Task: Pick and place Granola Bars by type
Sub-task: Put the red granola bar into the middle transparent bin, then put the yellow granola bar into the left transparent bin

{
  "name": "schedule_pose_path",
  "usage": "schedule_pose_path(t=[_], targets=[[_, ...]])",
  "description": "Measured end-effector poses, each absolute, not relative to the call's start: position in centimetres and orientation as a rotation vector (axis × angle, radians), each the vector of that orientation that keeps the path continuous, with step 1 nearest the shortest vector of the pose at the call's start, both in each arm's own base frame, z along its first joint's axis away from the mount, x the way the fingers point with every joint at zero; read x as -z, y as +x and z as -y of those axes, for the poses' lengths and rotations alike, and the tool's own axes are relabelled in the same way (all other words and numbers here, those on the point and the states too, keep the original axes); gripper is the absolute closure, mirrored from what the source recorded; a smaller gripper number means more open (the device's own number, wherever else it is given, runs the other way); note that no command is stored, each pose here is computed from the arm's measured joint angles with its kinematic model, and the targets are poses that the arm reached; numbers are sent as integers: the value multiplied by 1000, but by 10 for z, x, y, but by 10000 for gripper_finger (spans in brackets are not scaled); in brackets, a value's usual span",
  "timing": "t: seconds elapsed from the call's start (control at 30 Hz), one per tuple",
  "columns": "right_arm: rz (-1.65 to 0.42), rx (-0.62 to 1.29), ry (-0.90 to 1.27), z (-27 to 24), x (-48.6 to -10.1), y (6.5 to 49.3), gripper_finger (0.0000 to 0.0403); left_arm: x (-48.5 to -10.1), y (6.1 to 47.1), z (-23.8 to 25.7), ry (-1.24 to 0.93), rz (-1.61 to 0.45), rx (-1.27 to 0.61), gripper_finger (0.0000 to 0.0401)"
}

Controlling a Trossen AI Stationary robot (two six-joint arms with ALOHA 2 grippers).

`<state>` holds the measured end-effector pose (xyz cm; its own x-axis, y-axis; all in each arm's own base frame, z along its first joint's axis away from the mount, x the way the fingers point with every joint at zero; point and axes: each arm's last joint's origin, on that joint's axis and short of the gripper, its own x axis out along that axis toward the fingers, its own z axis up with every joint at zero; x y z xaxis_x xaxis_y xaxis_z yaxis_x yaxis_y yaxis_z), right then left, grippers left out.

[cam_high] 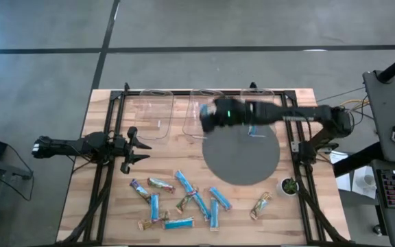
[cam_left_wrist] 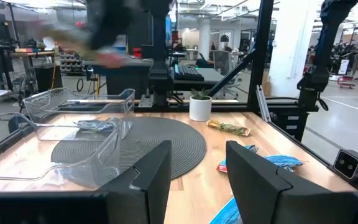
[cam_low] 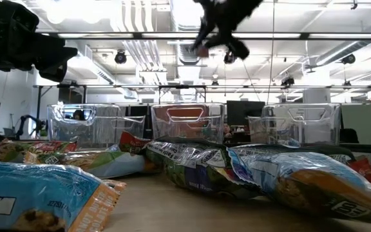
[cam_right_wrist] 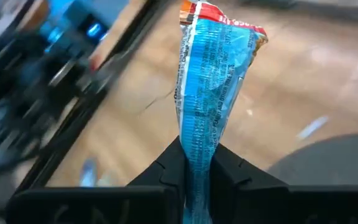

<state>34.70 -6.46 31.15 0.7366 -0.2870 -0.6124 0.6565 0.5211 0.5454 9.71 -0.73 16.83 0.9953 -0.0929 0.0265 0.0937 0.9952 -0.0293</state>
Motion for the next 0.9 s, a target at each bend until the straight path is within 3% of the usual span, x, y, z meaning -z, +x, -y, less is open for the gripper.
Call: schedule_pose_path(t=[0.17,0.37,0.63,0.9], targets=[[-581,575,1004,115,-282,351,324,-168,97,7,-30,25,94,266],[-623,554,1015,123,-268,357,239,-168,97,7,-31,25,94,266],[-587,429,762,114,-301,342,164,-168,97,7,-30,25,94,266],[-544,364,643,98,-333,320,145,-168,97,7,-30,26,94,266]])
